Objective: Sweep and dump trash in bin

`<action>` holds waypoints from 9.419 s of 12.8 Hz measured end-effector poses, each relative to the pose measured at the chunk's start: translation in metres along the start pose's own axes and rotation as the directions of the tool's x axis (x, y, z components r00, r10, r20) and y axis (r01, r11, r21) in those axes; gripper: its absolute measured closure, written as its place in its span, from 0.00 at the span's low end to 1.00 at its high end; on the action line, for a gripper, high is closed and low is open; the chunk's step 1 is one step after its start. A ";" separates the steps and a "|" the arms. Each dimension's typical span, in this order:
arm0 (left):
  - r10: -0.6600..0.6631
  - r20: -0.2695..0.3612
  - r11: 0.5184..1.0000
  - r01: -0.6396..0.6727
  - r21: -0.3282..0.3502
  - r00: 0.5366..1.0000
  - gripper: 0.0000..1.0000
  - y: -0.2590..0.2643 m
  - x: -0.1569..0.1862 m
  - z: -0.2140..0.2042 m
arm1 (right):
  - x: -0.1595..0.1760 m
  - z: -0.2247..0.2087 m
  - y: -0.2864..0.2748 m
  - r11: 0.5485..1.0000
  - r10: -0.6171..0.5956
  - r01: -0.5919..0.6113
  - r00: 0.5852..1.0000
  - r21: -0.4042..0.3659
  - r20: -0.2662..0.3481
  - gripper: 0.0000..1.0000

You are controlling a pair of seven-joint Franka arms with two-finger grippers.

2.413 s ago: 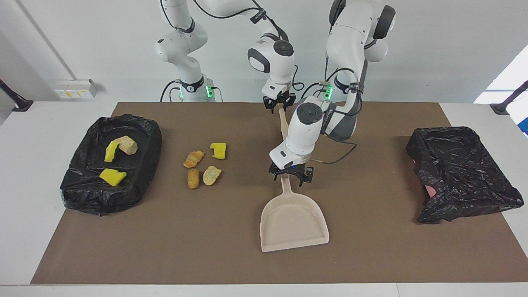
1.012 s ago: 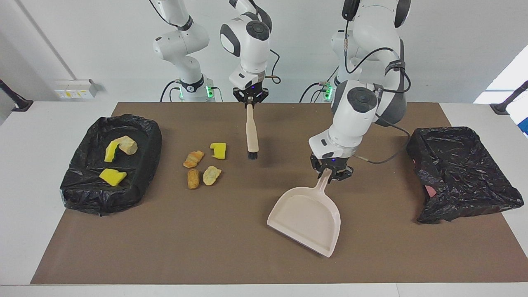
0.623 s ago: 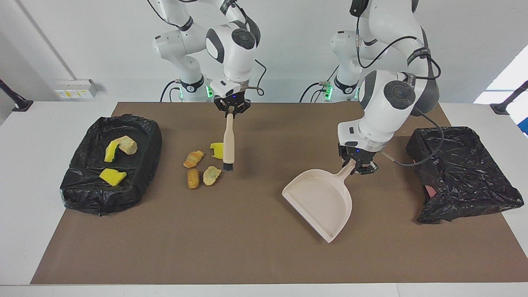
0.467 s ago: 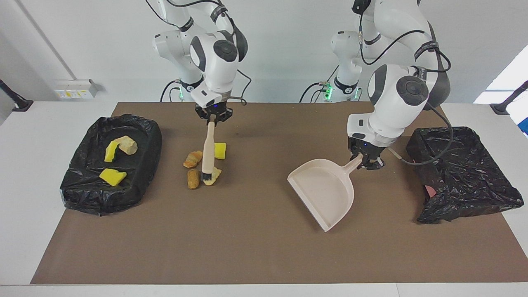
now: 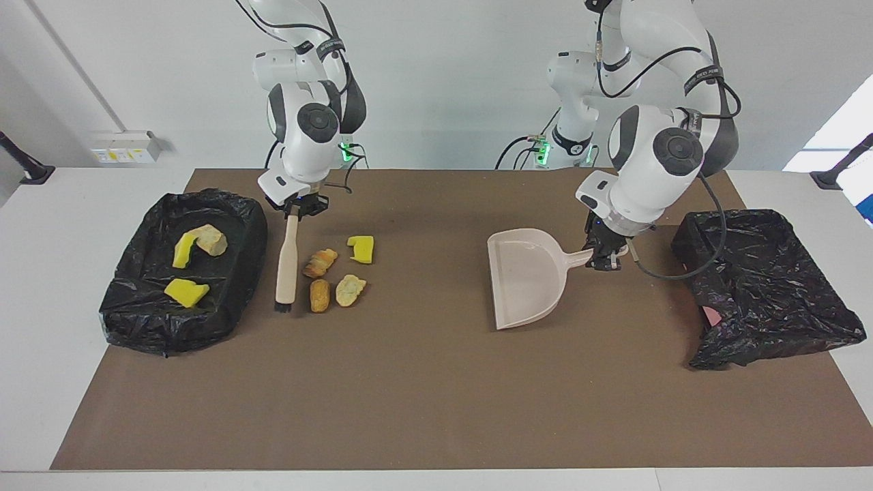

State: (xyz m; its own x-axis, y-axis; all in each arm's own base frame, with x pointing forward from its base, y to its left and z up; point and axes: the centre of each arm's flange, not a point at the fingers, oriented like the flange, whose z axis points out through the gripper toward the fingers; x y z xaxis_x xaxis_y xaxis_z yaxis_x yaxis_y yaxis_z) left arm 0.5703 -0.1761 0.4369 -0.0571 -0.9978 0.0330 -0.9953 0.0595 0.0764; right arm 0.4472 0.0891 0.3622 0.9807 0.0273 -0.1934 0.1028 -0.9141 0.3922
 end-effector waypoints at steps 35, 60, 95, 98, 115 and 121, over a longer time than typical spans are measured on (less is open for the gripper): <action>-0.154 -0.029 0.985 0.155 0.077 0.988 0.67 0.104 0.110 0.091 | -0.035 -0.087 -0.179 0.888 -0.088 0.054 0.995 0.458 0.053 0.74; -0.202 -0.226 0.978 0.208 0.004 0.953 0.67 0.003 -0.084 0.047 | -0.087 -0.126 -0.220 0.856 0.040 -0.134 0.980 0.499 0.195 0.74; -0.044 0.255 0.993 0.014 0.117 0.966 0.67 0.027 -0.492 -0.136 | 0.040 -0.203 0.109 0.888 0.278 -0.186 0.946 0.420 -0.167 0.00; -0.044 0.456 0.994 -0.006 0.106 0.889 0.67 0.018 -0.494 -0.147 | 0.031 -0.206 0.180 0.904 0.227 -0.141 0.959 0.404 -0.172 0.00; -0.211 0.591 0.970 0.092 0.224 0.779 0.67 0.034 -0.386 -0.179 | 0.011 -0.235 0.211 0.906 0.213 -0.129 0.962 0.404 -0.170 0.00; -0.550 0.214 0.828 0.494 0.266 0.807 0.67 0.026 -0.334 -0.151 | 0.011 -0.235 0.211 0.906 0.213 -0.129 0.962 0.404 -0.170 0.00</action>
State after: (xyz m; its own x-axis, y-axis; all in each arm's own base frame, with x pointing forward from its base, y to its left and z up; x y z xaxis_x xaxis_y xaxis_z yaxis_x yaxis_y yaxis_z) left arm 0.5750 0.1631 0.5786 0.4847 -0.8443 -0.2284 -0.8731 -0.4510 -0.1853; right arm 0.5191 -0.0080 0.6542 0.9937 -0.1000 0.0504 -0.1010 -0.9947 0.0169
